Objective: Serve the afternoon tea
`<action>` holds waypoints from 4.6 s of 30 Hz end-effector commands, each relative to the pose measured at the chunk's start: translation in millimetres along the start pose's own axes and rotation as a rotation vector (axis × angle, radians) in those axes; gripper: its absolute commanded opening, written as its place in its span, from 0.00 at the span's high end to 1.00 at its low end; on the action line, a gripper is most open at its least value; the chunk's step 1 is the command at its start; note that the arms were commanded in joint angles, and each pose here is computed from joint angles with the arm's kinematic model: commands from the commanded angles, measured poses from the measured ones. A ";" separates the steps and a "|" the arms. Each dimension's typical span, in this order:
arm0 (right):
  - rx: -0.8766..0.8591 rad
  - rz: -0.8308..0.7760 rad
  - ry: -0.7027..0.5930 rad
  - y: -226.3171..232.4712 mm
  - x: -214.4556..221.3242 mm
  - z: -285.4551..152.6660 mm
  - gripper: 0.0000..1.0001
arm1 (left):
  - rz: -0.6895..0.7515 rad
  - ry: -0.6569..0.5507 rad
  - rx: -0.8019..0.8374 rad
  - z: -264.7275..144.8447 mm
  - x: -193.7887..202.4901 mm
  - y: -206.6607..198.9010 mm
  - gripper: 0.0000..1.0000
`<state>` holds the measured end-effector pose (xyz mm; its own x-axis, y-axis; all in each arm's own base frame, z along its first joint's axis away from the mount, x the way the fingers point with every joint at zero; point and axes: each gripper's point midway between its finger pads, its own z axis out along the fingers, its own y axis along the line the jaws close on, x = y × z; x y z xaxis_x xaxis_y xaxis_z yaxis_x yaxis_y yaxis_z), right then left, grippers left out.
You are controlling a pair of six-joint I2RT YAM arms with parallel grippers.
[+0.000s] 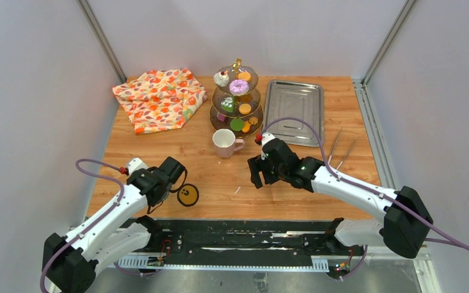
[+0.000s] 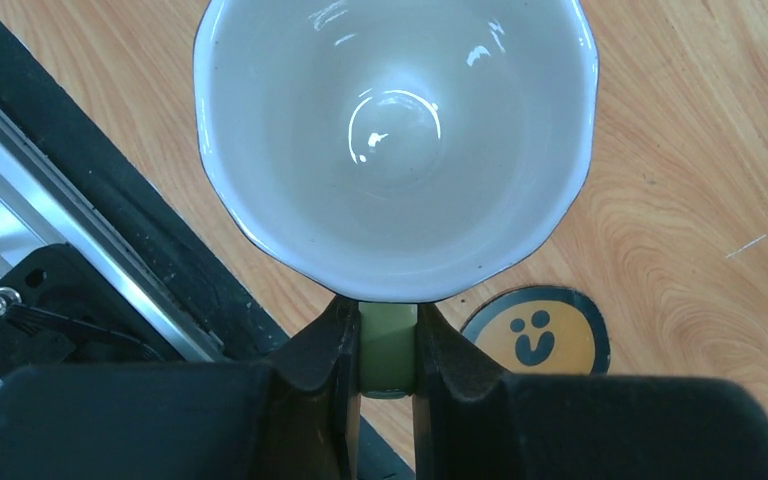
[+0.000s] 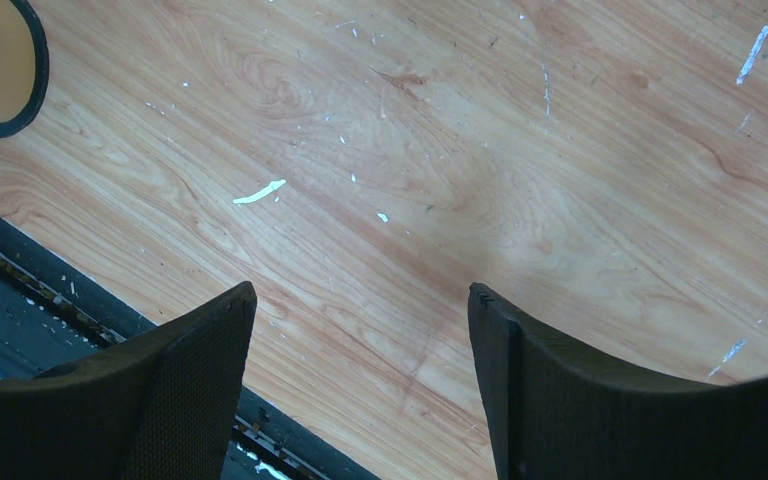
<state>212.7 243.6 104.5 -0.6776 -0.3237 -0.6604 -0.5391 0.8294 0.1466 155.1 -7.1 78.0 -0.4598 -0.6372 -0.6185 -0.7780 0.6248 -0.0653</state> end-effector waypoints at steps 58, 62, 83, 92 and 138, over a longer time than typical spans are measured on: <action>-0.007 -0.026 -0.021 -2.1 3.5 -13.6 0.24 | -0.043 0.062 0.099 -16.3 15.8 -16.6 0.52; -0.005 -0.028 -0.020 -2.6 4.1 -13.6 0.24 | -0.061 0.056 0.103 -16.0 14.7 -16.0 0.57; -0.019 -0.032 -0.016 -0.1 4.7 -12.4 0.24 | -0.092 0.047 0.082 -17.3 12.2 5.2 1.00; -0.019 -0.033 -0.016 -0.3 5.4 -12.6 0.24 | -0.076 0.014 0.060 -16.4 5.6 1.1 0.86; -0.122 -0.318 -0.173 -9.1 -104.2 29.9 0.14 | 0.476 -0.209 0.938 -196.2 -110.4 -182.7 0.10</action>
<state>272.5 270.1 138.9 -0.4587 -0.4629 -0.7585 -0.7234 0.6902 0.0162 238.7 -118.5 274.8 -0.5554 -0.2915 -0.7788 -0.0593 0.9480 -0.3126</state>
